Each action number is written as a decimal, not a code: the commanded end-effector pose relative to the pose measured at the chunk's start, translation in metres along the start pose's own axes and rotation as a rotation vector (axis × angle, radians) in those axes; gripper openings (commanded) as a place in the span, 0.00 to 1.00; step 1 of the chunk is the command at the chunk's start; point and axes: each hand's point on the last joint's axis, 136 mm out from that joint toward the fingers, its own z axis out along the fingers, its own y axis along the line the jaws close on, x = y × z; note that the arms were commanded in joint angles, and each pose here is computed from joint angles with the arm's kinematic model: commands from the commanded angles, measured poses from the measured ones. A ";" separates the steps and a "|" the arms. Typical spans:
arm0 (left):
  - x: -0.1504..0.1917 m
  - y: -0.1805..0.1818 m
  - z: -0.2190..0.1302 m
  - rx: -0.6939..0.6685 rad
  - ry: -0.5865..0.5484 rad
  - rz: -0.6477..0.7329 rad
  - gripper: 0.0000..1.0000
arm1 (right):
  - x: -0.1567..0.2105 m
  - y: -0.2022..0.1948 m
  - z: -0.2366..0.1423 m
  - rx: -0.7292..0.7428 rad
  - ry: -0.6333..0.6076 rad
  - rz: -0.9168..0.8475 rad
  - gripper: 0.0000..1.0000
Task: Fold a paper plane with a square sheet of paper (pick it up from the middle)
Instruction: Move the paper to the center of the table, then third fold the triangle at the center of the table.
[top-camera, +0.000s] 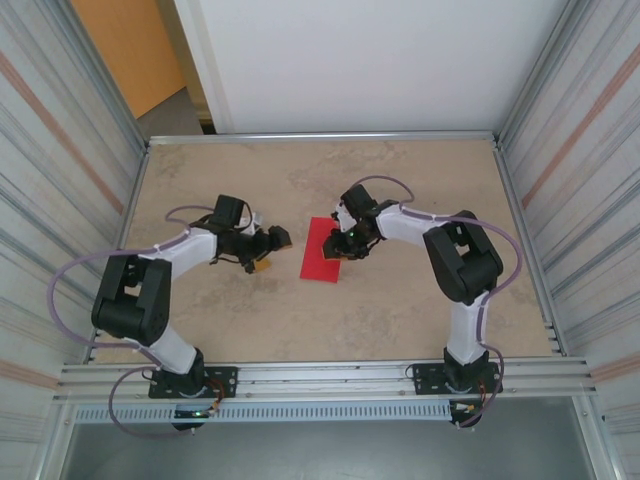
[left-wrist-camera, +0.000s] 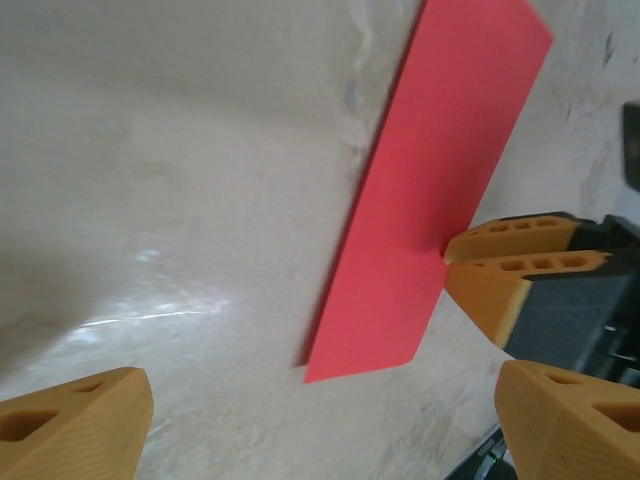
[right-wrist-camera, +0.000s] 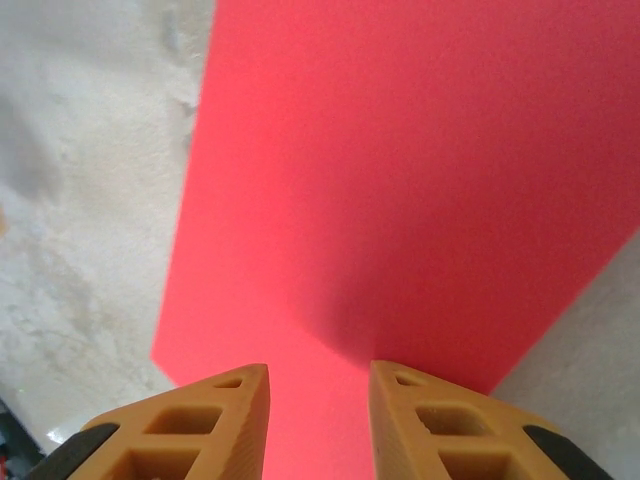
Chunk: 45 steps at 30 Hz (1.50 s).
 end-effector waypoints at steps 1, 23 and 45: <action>0.004 -0.030 0.008 0.071 0.036 0.044 0.87 | -0.027 0.015 -0.025 -0.087 -0.161 0.137 0.32; 0.024 -0.025 0.047 0.044 0.179 0.056 0.58 | -0.018 -0.049 0.015 0.038 -0.098 0.311 0.28; 0.024 -0.019 0.061 0.011 0.208 0.073 0.46 | -0.014 -0.055 0.016 0.045 -0.085 0.310 0.27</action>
